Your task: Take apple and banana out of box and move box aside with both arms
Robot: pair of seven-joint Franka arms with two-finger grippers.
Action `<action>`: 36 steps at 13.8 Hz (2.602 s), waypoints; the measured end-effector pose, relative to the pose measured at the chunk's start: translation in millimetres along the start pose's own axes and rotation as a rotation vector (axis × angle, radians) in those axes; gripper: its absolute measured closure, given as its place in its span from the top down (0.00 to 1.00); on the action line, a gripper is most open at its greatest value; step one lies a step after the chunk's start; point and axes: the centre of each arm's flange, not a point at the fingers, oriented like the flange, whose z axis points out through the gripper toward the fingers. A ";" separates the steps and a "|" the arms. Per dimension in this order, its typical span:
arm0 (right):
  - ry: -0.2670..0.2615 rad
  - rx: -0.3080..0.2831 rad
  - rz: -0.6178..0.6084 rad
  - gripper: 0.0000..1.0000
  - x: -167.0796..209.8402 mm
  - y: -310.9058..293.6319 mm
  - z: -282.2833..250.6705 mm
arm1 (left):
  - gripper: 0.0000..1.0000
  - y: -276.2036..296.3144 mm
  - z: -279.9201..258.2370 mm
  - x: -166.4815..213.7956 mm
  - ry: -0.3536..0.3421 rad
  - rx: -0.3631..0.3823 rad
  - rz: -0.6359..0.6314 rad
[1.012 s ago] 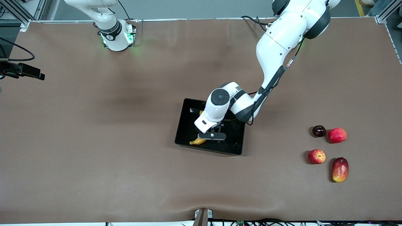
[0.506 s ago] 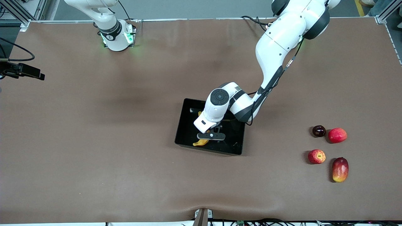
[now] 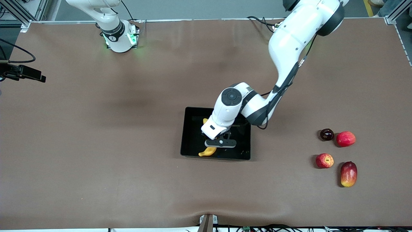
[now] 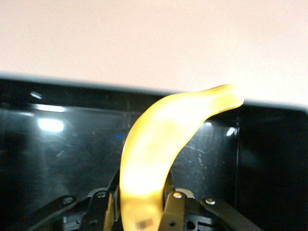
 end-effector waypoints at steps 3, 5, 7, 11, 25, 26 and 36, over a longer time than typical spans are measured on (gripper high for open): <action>0.000 0.005 -0.005 1.00 0.2 -2.5 0.2 | 0.36 -19.9 -85.7 38.9 0.030 -0.003 -0.085; -0.010 0.046 -0.035 1.00 0.0 -19.6 2.0 | 0.36 -57.0 -130.1 67.3 0.029 0.009 -0.142; -0.022 0.102 -0.061 1.00 5.6 -53.0 10.3 | 0.36 -110.8 -147.6 92.8 -0.015 0.030 -0.163; -0.024 0.115 -0.097 1.00 43.8 -133.6 57.0 | 0.36 -225.2 -131.0 121.8 -0.119 0.107 -0.093; 0.153 0.148 -0.083 1.00 110.9 -398.0 294.4 | 0.36 -383.6 19.6 108.5 -0.280 0.358 0.073; 0.176 0.152 -0.078 0.99 108.7 -413.7 310.1 | 0.36 -386.4 25.4 108.2 -0.272 0.365 0.084; 0.223 0.155 -0.052 0.05 118.5 -424.1 333.1 | 0.72 -389.9 28.0 116.8 -0.219 0.373 0.112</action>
